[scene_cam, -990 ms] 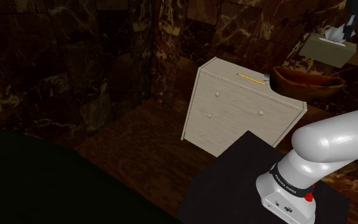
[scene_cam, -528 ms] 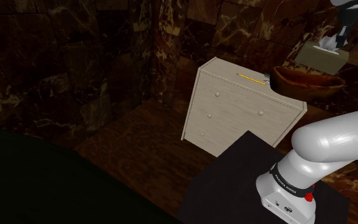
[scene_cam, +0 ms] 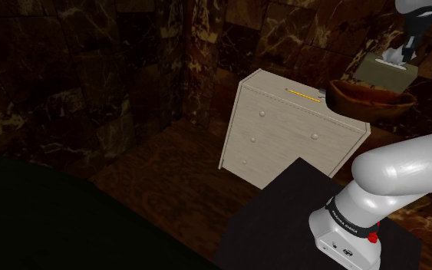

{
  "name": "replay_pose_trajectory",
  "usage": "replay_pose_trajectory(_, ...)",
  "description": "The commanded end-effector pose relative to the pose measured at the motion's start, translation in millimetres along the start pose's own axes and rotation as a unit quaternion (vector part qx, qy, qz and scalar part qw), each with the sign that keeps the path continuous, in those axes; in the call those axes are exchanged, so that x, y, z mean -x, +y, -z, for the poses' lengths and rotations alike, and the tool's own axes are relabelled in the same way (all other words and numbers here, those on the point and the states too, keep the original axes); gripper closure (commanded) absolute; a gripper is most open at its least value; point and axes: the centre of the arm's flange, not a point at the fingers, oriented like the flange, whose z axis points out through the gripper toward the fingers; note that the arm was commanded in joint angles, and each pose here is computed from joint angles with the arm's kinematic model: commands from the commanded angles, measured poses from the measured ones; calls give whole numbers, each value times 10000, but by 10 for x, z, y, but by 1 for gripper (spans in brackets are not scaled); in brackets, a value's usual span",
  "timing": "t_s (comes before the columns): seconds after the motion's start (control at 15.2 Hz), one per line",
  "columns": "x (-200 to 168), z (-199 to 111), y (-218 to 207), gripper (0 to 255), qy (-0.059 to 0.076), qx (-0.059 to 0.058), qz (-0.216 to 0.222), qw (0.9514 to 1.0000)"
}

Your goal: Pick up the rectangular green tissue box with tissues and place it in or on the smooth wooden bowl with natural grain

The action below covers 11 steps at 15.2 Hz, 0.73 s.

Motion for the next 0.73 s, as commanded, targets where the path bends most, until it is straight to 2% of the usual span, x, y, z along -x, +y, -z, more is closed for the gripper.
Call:
replay_pose_trajectory(0.0,0,0,0,255,1,1,0,10000)
replay_pose_trajectory(0.07,0,0,0,255,1,1,0,10000)
replay_pose_trajectory(0.13,0,0,0,0,1,1,0,10000)
replay_pose_trajectory(0.46,0,0,0,0,1,1,0,10000)
replay_pose_trajectory(0.66,0,396,0,0,1,1,0,10000)
